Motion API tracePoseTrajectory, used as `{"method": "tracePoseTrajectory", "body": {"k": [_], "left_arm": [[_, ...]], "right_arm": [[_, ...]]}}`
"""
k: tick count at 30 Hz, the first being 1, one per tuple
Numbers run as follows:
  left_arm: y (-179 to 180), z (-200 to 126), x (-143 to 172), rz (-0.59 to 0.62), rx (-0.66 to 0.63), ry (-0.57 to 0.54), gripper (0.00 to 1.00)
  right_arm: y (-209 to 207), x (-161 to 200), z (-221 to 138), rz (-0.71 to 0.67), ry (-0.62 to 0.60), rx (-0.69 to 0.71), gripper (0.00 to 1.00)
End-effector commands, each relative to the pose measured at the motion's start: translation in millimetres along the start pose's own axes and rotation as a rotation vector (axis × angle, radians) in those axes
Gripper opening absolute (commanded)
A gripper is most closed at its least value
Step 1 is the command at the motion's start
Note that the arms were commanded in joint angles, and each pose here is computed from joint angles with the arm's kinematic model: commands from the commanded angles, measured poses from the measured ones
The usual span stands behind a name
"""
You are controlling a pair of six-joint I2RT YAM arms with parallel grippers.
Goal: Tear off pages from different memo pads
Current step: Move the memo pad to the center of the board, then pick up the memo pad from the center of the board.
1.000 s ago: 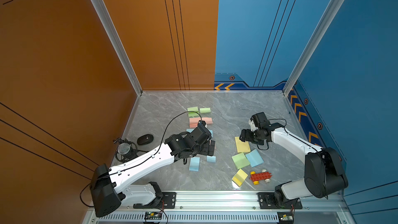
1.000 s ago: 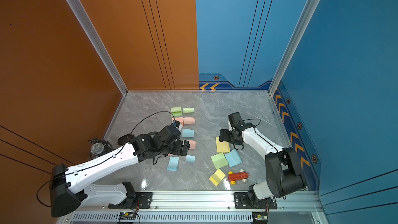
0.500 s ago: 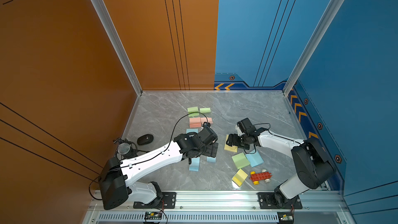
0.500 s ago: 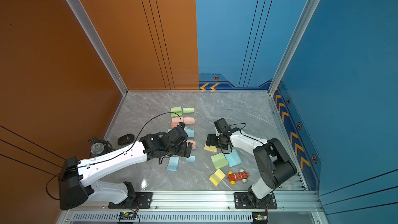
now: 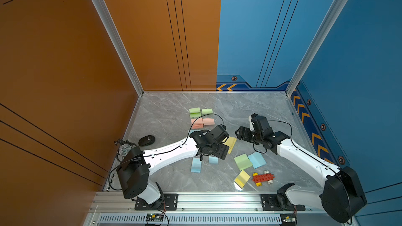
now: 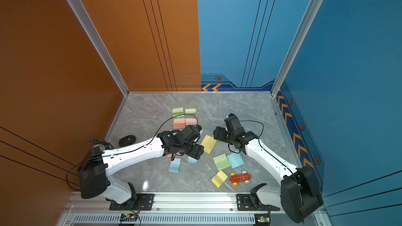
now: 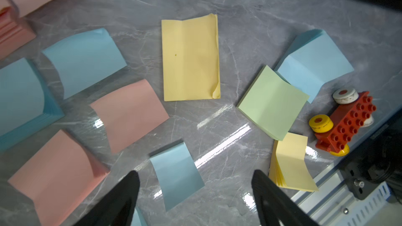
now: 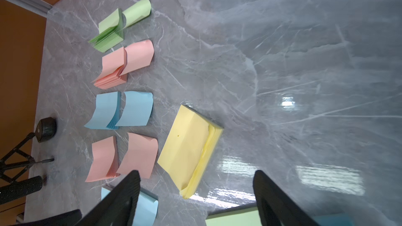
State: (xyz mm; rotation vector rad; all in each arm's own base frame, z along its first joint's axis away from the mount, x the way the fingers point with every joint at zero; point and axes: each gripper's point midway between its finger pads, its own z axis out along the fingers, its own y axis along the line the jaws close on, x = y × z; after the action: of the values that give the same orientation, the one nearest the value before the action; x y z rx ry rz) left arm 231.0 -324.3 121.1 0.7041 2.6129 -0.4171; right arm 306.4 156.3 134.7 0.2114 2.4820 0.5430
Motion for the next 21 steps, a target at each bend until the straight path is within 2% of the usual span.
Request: {"method": "tracePoseTrajectory", "body": {"k": [1, 3, 8, 12, 21], "left_arm": [[-22.4, 12.3, -5.4, 0.141, 0.061, 0.023, 0.74], [-18.0, 19.1, -6.8, 0.174, 0.026, 0.024, 0.68], [-19.9, 37.6, -5.3, 0.234, 0.018, 0.059, 0.38], [-18.4, 45.9, -11.0, 0.268, -0.013, 0.056, 0.35], [-16.7, 70.9, -14.1, 0.289, -0.037, 0.089, 0.34]], "right_arm": [[-30.3, 20.5, -7.9, -0.047, 0.047, 0.098, 0.84], [-32.4, 22.1, -12.7, -0.046, 0.036, 0.091, 0.84], [-34.8, 22.3, -17.8, -0.053, 0.024, 0.084, 0.84], [-34.4, 21.5, -17.6, -0.053, 0.026, 0.08, 0.84], [-34.5, 22.4, -20.9, -0.054, 0.022, 0.067, 0.84]]}}
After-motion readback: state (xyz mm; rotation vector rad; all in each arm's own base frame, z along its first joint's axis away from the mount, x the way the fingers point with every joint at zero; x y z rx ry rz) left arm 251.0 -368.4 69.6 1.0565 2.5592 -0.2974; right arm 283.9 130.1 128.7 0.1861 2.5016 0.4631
